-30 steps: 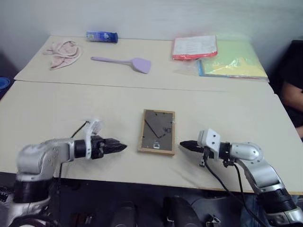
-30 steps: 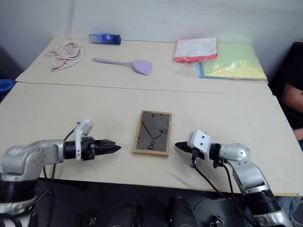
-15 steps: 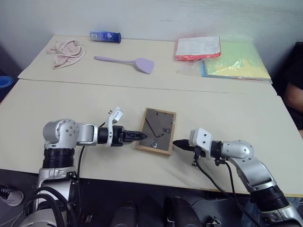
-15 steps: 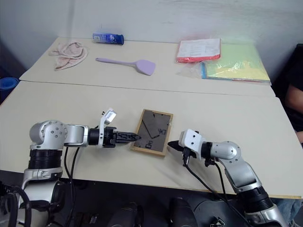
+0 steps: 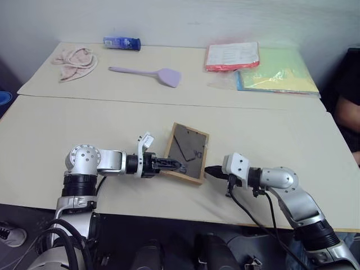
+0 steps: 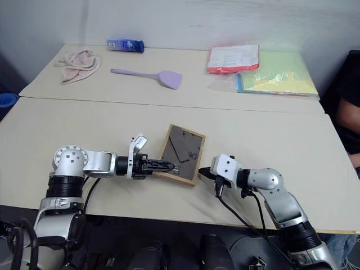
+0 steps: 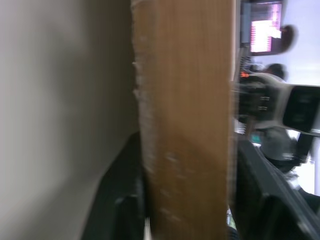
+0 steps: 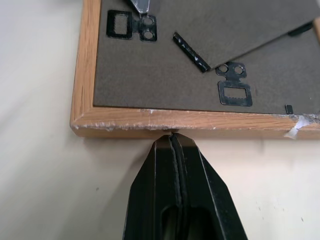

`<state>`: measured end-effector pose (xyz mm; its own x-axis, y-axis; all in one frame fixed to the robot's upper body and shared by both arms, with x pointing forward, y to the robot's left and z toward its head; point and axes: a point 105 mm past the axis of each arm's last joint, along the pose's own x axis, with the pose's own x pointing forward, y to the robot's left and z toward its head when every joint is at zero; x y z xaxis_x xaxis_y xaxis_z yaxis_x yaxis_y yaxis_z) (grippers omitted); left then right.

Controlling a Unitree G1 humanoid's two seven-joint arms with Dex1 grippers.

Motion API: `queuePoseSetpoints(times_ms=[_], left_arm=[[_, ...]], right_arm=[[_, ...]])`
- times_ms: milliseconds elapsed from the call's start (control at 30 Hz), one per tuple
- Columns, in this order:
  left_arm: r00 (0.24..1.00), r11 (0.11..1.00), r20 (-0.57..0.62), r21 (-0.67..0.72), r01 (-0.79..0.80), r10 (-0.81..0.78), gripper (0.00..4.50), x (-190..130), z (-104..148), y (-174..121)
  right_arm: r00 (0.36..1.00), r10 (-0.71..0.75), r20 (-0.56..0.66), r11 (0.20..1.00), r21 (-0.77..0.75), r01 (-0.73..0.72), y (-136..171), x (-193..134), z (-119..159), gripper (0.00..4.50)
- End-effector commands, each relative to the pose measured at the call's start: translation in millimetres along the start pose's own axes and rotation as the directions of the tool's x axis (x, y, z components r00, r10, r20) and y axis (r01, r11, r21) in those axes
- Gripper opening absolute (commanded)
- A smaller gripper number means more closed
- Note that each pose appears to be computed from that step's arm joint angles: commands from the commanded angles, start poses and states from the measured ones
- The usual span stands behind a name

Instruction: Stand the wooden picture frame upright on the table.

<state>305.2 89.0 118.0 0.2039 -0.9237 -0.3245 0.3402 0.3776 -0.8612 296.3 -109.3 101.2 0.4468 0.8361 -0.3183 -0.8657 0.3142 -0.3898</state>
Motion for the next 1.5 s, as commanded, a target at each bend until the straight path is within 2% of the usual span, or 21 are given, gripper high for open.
queuePoseSetpoints(times_ms=[33, 100, 167, 267, 333, 400, 633, 767, 900, 967, 1100, 1300, 1433, 1500], left_arm=[[1.0, 1.0, -0.011, 0.001, 0.008, -0.008, 1.28, 3.5, -4.6, -1.7], [1.0, 1.0, 0.018, 0.023, -0.016, 0.016, 1.28, -0.8, -2.4, -0.6], [0.996, 0.997, 0.085, 0.073, -0.007, 0.001, 1.28, -12.0, 2.9, -5.6], [0.985, 0.951, 0.171, 0.304, -0.048, -0.005, 1.28, -27.1, 4.4, -14.1], [0.989, 0.908, 0.147, 0.411, -0.079, 0.019, 1.28, -30.0, -4.7, -10.0], [0.992, 0.887, 0.128, 0.455, -0.078, 0.022, 1.28, -29.6, -10.4, -6.7], [0.993, 0.865, 0.114, 0.5, -0.041, -0.019, 1.28, -22.0, -13.3, -10.4], [0.993, 0.858, 0.116, 0.511, -0.055, -0.006, 1.28, -21.6, -12.9, -10.6], [0.988, 0.887, 0.149, 0.46, -0.038, -0.034, 1.28, -24.2, -6.2, -14.7], [0.986, 0.911, 0.162, 0.412, -0.027, -0.045, 1.28, -26.6, -2.5, -15.4], [0.987, 0.952, 0.149, 0.307, 0.01, -0.058, 1.28, -31.3, -1.4, -17.1], [0.985, 0.979, 0.057, 0.134, 0.153, -0.162, 1.28, -44.9, -7.7, -27.3], [0.982, 0.981, 0.056, 0.077, 0.177, -0.182, 1.28, -54.8, -6.7, -28.1], [0.977, 0.978, 0.053, 0.042, 0.203, -0.205, 1.28, -57.8, -6.0, -30.1]], right_arm=[[0.998, -0.012, 0.055, 0.999, -0.035, 0.014, -2.4, 0.5, 13.0, 0.0], [0.998, -0.026, 0.05, 0.999, -0.02, 0.027, -5.4, -5.3, 11.1, 0.0], [0.992, -0.066, 0.11, 0.997, 0.042, 0.062, -14.4, -17.9, 18.8, 0.0], [0.966, -0.023, 0.258, 0.985, 0.169, -0.022, -14.8, -31.3, 42.0, 0.54], [0.95, -0.015, 0.311, 0.965, 0.253, -0.068, -18.4, -30.5, 52.8, 1.24], [0.942, 0.008, 0.334, 0.938, 0.324, -0.123, -20.1, -24.1, 60.8, 1.81], [0.946, 0.004, 0.323, 0.935, 0.336, -0.118, -32.5, 9.7, 71.4, 4.17], [0.912, 0.086, 0.4, 0.929, 0.298, -0.218, -21.6, 24.2, 90.5, 4.17], [0.869, 0.214, 0.445, 0.926, 0.192, -0.326, -2.0, 17.4, 103.5, 4.17], [0.865, 0.242, 0.44, 0.933, 0.14, -0.332, 3.0, 10.6, 103.2, 4.17], [0.877, 0.24, 0.416, 0.954, 0.068, -0.293, 3.7, -0.7, 96.8, 4.17], [0.91, 0.105, 0.402, 0.991, -0.123, -0.06, -25.6, -29.7, 83.2, 4.17], [0.904, 0.05, 0.425, 0.982, -0.188, 0.034, -39.8, -55.7, 86.4, 4.17], [0.928, 0.111, 0.355, 0.937, -0.349, 0.021, -32.8, -58.1, 80.8, 4.17]])
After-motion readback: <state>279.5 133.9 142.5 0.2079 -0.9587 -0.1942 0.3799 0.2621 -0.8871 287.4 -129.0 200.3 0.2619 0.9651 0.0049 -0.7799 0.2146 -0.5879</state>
